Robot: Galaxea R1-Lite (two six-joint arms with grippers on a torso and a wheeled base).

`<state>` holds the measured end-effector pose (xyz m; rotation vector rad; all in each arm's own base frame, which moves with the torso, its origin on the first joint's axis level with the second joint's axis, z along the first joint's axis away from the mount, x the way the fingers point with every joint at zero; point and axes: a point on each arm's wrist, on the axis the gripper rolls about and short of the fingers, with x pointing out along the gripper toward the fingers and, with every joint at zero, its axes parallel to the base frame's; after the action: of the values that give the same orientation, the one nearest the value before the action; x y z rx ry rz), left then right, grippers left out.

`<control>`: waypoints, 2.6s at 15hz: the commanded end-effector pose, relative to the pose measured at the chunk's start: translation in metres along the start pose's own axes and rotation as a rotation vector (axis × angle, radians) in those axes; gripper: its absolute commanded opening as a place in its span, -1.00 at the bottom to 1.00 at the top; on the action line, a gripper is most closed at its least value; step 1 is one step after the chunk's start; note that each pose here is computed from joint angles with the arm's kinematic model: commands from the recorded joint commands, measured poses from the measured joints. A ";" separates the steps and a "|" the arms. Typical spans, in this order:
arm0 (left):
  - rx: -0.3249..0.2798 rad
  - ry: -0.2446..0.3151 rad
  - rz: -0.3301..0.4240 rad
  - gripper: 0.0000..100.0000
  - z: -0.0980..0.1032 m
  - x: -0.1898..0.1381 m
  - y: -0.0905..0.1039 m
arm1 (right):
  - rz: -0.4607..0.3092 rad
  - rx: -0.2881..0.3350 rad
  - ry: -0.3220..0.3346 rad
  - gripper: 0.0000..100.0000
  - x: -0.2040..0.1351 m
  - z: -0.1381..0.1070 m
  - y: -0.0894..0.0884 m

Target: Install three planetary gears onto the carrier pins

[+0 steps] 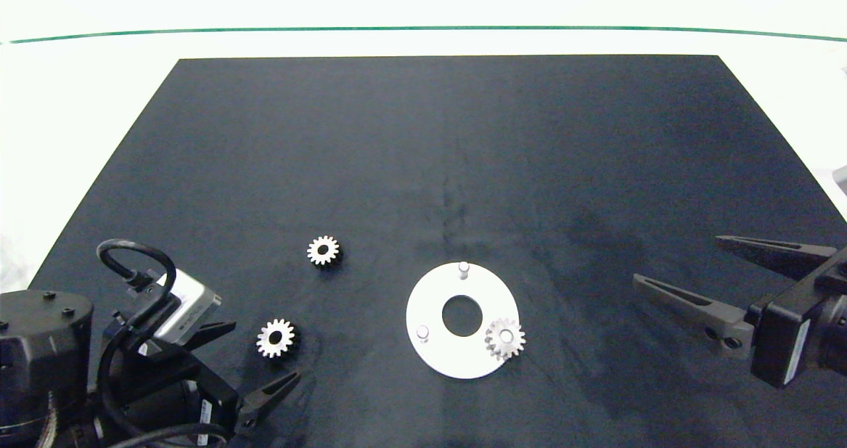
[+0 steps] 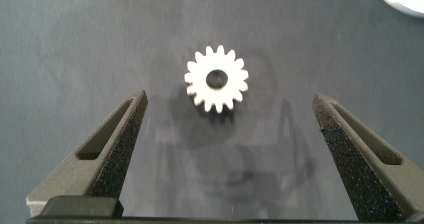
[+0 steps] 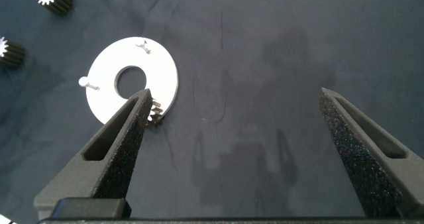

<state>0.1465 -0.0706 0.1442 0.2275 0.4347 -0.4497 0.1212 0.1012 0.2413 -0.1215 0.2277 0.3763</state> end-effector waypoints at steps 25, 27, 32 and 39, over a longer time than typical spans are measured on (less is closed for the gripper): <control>0.032 0.019 0.051 0.66 -0.015 0.041 -0.009 | 0.004 0.004 0.013 1.00 0.002 -0.003 0.001; 0.031 0.013 0.056 0.57 -0.014 0.040 -0.008 | 0.004 0.005 0.011 1.00 0.002 -0.003 0.001; 0.029 0.002 0.071 0.36 -0.011 0.041 -0.008 | 0.004 0.005 0.011 1.00 0.002 -0.003 0.001; 0.029 0.006 0.057 0.09 -0.012 0.041 -0.011 | 0.004 0.005 0.011 1.00 0.002 -0.003 0.001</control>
<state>0.1700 -0.0913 0.1134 0.2686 0.4304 -0.3977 0.1218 0.1019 0.2383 -0.1186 0.2405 0.3810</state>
